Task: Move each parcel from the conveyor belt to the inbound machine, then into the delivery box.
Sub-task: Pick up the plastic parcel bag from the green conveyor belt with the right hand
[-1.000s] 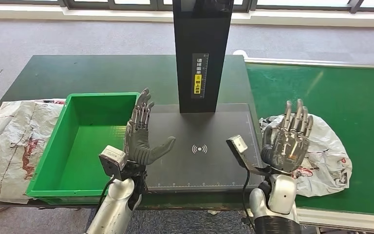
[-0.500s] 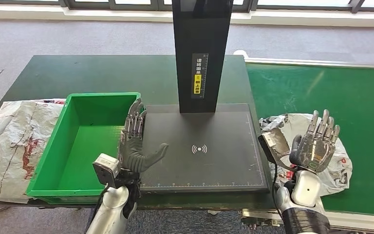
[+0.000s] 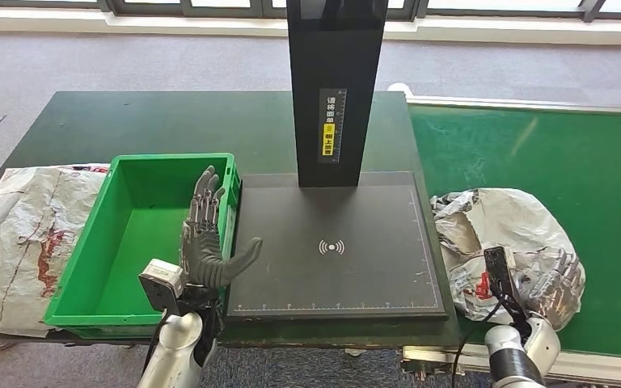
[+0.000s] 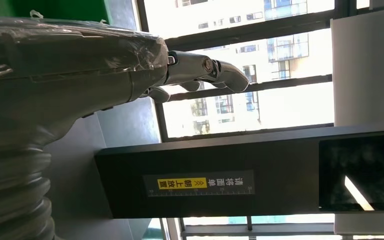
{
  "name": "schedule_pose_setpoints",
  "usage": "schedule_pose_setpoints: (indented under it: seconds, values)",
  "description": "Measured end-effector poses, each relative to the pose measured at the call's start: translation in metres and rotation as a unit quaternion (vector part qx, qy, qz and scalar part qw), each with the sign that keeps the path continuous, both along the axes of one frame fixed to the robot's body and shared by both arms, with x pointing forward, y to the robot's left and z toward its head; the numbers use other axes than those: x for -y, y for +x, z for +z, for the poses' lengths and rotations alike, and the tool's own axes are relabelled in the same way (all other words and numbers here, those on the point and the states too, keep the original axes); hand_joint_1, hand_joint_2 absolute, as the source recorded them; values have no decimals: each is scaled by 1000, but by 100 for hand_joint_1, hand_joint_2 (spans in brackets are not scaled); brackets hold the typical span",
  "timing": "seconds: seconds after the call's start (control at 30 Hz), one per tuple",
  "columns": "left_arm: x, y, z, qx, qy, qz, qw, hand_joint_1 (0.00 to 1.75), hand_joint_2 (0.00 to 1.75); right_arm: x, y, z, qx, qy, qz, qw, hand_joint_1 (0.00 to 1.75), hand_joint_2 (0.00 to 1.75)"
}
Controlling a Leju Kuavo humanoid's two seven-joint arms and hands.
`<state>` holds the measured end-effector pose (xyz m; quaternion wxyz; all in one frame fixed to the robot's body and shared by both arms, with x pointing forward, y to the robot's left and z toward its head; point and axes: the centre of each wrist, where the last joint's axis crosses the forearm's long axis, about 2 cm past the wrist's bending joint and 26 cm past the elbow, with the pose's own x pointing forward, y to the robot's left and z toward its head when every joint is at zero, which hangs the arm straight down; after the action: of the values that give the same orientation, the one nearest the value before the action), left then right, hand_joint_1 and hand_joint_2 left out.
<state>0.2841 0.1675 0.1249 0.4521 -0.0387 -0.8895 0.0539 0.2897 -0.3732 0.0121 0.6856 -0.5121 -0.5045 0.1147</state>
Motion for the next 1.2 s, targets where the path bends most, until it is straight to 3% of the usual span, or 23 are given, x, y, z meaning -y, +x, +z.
schedule_pose_setpoints:
  seconds: [0.2, 0.33, 0.5, 0.7, 0.73, 0.83, 0.87, 1.2]
  values:
    - [-3, 0, -1, -2, 0, 8, 1000, 0, 175, -2, -3, -6, -24, 26, -23, 999, 0, 175]
    - [-6, -1, -2, -4, 0, 13, 1000, 0, 175, -2, -5, -9, -73, 35, -39, 996, 0, 175]
    - [-8, -1, -3, -5, 3, 18, 1000, 0, 175, -5, -8, -15, -131, 53, -18, 990, 0, 175]
    - [-9, -2, -4, -6, 3, 21, 1000, 0, 175, -7, -9, -16, -148, 60, -6, 987, 3, 175]
    - [-9, -2, -4, -7, 3, 21, 1000, 0, 175, -8, -9, -16, -151, 61, -6, 987, 35, 175]
    - [-10, -2, -4, -7, 3, 22, 1000, 0, 175, -9, -9, -17, -174, 59, -8, 983, 163, 175]
    - [-10, -2, -4, -7, 3, 23, 1000, 0, 175, -9, -9, -17, -185, 57, -8, 981, 175, 175]
    - [-10, -2, -4, -7, 5, 24, 1000, 0, 175, -18, -7, -19, -237, 66, 36, 969, 175, 175]
